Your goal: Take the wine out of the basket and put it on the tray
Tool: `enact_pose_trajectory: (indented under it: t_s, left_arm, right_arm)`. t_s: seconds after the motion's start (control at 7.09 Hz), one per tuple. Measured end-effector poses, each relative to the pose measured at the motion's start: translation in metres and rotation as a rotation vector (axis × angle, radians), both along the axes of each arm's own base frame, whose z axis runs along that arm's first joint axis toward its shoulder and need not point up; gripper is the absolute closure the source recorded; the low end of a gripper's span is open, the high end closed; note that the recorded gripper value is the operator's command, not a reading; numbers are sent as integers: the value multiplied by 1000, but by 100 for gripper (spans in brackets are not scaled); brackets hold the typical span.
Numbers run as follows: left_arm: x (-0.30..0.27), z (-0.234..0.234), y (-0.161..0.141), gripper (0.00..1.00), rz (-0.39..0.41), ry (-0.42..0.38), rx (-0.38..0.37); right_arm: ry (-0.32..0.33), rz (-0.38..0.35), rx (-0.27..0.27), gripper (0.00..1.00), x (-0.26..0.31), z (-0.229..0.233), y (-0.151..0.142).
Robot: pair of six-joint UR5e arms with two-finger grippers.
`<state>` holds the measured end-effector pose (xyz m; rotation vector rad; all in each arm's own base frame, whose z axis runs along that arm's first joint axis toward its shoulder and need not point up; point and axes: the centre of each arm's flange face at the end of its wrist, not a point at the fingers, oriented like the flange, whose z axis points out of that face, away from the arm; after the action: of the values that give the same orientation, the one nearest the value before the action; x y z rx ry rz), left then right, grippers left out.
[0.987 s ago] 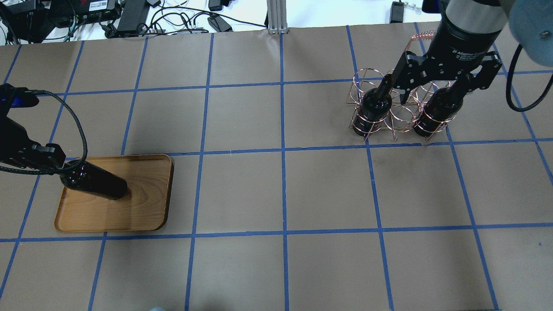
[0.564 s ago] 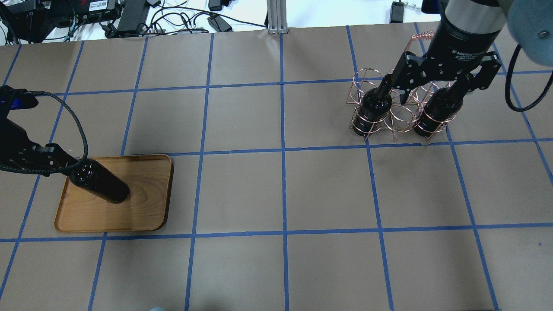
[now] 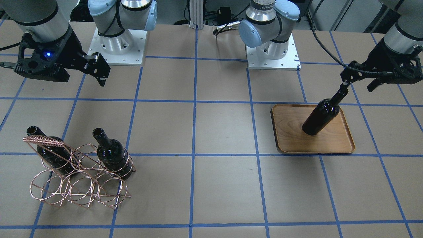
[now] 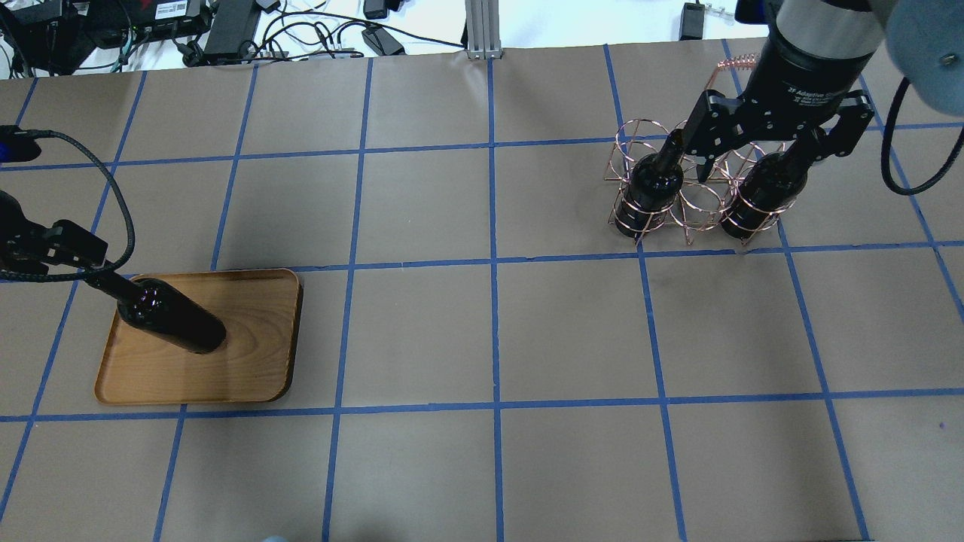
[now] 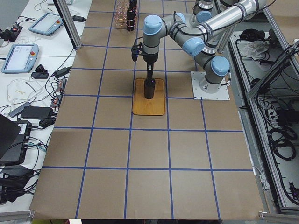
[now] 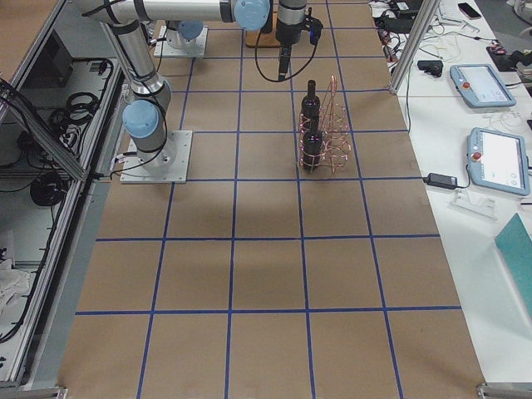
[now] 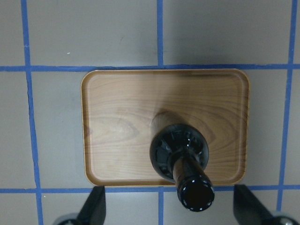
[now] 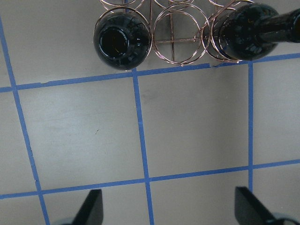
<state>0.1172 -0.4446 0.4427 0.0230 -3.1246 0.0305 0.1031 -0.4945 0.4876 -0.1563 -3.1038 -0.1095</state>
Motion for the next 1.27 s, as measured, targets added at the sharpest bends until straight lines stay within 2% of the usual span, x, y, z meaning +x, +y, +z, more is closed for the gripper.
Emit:
enact_pose_trajectory:
  t_s: [0.42,0.71,0.99,1.27]
  left_arm:
    - [-38,44,-27,0,31,-10,27]
    - [-92,66,-48,0,74,-27,47]
    - [-154,76,-53,0,64,-34,43]
    - [-174,71,-48,2,79,-29,45]
  right_arm:
    - [0,0,1,0,0,0,0]
    - [0,-1,1,0,0,0,0]
    - [0,-2,0,0,0,0,0]
    - [-1,-2,-2,0,0,1,0]
